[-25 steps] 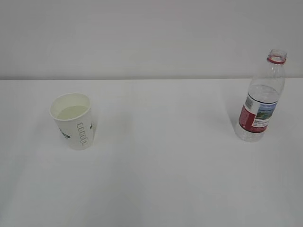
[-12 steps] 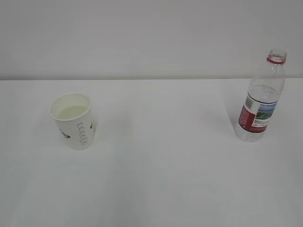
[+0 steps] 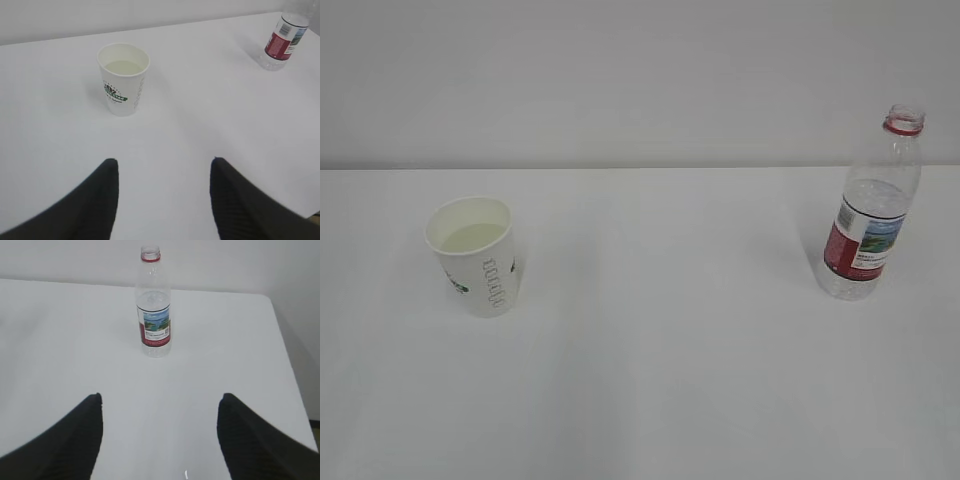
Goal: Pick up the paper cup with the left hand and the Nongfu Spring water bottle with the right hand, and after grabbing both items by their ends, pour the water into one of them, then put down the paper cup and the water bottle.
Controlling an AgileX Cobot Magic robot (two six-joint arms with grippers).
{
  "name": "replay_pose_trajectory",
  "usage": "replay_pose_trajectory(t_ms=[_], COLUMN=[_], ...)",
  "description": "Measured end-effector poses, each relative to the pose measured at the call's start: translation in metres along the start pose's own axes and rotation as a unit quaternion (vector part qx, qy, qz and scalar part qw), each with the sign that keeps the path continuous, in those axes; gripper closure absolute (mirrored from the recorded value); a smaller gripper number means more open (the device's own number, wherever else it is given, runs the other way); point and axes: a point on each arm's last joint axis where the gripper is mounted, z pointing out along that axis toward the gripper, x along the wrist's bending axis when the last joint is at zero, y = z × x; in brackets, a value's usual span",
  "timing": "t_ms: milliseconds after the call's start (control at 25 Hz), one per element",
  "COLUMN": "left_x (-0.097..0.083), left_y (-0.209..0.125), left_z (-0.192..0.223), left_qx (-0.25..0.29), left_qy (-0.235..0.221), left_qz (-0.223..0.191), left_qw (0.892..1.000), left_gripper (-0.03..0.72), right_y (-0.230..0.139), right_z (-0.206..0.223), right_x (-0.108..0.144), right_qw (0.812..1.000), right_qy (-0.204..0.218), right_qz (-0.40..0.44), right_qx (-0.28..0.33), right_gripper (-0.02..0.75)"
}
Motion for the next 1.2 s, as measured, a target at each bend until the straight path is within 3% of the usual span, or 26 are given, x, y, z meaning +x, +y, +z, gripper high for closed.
replay_pose_trajectory(t_ms=[520,1200], left_x=[-0.001,0.005], left_y=[-0.016,-0.018], left_z=[-0.009,-0.009], left_qx=[0.041,0.051], left_qy=[-0.003,0.028], left_qz=[0.004,0.021], left_qw=[0.999,0.998], left_gripper=[0.267,0.271], right_y=[-0.022,-0.018], right_z=[0.023,0.026], right_x=[0.005,0.006], right_qw=[0.999,1.0], right_qy=[0.013,0.015], right_qz=[0.014,0.014], right_qx=[0.043,0.016], right_gripper=[0.202,0.202])
